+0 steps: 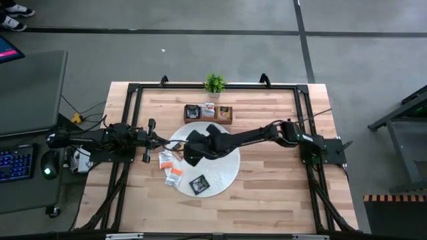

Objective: Pick & Place Tea
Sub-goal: Put the yellow tea bag into the right section of the wooden organizer

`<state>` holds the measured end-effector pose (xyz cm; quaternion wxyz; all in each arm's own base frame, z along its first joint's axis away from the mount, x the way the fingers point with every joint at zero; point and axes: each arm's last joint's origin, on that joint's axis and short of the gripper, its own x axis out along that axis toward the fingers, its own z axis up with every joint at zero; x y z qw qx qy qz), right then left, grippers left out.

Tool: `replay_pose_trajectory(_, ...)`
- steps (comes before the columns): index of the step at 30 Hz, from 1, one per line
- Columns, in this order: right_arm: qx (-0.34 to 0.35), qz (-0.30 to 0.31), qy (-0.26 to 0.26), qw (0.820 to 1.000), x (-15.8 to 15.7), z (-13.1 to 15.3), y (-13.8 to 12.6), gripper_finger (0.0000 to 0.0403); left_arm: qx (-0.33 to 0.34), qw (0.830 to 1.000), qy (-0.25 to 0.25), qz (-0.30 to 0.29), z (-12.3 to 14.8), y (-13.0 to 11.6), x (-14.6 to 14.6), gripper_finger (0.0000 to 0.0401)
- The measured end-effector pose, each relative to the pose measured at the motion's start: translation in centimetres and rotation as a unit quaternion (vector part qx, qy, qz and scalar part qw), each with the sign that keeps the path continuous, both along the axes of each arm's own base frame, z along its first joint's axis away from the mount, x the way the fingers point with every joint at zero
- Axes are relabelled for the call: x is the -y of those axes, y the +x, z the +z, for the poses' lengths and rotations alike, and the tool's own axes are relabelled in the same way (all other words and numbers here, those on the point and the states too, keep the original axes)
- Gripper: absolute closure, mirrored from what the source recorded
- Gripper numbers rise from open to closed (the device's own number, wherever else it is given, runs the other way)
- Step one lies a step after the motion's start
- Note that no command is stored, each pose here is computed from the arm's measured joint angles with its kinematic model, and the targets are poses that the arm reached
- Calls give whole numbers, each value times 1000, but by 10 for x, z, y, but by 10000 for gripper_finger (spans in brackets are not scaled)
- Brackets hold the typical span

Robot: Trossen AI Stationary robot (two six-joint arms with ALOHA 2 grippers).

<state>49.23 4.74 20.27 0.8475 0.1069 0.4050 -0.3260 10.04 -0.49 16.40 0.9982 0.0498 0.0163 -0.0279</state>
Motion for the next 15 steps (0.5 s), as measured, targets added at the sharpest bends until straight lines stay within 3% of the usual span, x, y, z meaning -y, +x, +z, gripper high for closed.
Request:
replay_pose_trajectory(8,-51,-80,7,996,26,-2,-14,403,0,1000,0,0,0,0,0,400)
replay_pose_trajectory(15,-10,-126,9,992,40,3,-39,403,0,1000,0,0,0,0,0,400)
